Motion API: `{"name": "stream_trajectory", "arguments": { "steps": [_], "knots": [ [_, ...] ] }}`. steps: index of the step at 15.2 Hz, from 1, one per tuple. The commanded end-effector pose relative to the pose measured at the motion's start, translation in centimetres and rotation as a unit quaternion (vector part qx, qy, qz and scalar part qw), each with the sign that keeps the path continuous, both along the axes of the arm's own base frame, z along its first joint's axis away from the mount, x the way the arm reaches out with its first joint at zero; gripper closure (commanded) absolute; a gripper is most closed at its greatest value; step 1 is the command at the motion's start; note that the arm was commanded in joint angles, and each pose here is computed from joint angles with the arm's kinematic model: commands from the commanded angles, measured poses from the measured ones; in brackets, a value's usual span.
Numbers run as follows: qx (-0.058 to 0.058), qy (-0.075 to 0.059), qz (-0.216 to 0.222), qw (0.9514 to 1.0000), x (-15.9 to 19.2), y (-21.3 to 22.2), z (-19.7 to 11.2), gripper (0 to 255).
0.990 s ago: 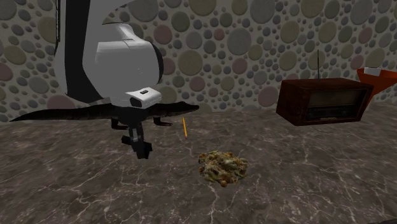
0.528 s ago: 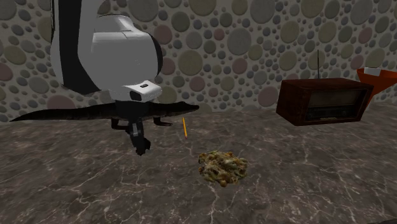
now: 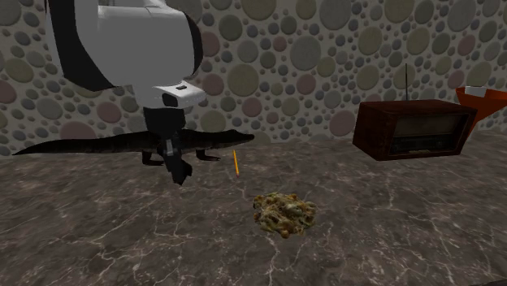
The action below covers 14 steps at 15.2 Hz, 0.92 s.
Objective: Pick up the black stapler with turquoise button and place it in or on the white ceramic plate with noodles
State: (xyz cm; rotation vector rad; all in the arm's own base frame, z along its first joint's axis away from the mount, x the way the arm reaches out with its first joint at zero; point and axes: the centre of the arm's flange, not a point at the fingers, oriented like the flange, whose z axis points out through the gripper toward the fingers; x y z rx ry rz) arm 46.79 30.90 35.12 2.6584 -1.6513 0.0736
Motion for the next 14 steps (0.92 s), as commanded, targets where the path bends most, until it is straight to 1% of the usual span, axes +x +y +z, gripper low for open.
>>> {"name": "stream_trajectory", "arguments": {
  "steps": [1, 9, 14],
  "knots": [
    [0.0, 0.0, 0.0, 1.0, 0.0, 0.1, 1.2, 255],
    [0.0, 0.0, 0.0, 1.0, 0.0, 0.1, 5.2, 255],
    [0.0, 0.0, 0.0, 1.0, 0.2, -6.5, 5.2, 255]
  ]
}}
